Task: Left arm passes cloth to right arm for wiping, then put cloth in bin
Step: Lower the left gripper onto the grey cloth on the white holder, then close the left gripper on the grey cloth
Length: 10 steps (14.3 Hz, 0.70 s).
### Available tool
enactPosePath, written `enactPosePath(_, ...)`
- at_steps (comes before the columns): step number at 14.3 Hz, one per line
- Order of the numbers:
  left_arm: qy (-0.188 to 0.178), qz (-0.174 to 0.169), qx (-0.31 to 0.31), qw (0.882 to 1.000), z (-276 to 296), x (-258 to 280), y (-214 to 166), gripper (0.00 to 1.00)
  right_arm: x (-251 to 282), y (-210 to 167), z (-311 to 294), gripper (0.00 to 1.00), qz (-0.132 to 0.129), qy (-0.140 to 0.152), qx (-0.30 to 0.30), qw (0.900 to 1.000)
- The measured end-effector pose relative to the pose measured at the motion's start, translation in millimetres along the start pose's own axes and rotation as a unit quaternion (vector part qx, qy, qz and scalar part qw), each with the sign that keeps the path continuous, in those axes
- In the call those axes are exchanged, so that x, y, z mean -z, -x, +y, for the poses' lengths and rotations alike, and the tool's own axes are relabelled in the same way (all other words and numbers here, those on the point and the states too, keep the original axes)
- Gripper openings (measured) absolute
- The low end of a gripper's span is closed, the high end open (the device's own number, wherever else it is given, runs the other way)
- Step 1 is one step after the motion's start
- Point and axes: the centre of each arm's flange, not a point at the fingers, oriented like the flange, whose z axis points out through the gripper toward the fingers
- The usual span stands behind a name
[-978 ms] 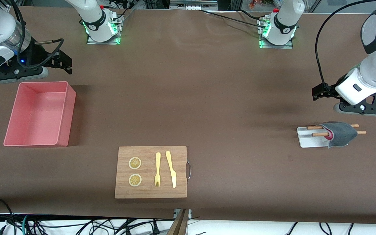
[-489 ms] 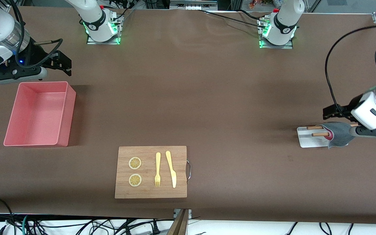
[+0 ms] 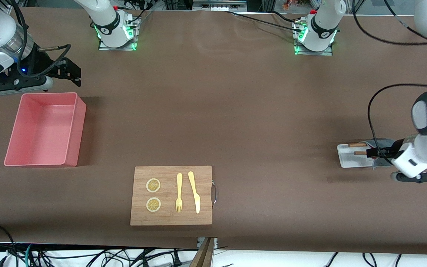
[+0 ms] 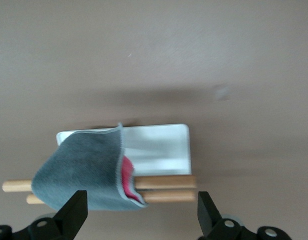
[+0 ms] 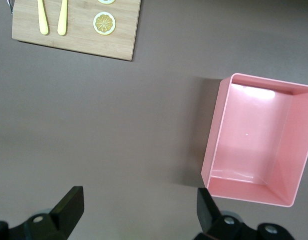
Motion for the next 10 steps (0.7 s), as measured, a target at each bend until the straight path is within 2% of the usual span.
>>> enactPosePath(1, -0.009, -0.010, -0.005, 1.000, 0.9, -13.3, -2.4, 0.88, 0.0, 0.0, 0.0, 1.00, 0.000, 0.000, 0.000, 1.000)
enactPosePath(2, -0.011, -0.018, -0.007, 1.000, 1.3, -23.8, -3.4, 0.85, 0.0, 0.0, 0.0, 1.00, 0.000, 0.000, 0.000, 1.000)
enactPosePath(10, -0.008, -0.034, 0.002, 0.999, -11.7, -43.6, -1.7, 0.77, -0.1, -0.1, 0.5, 1.00, 0.000, 0.000, 0.000, 1.000)
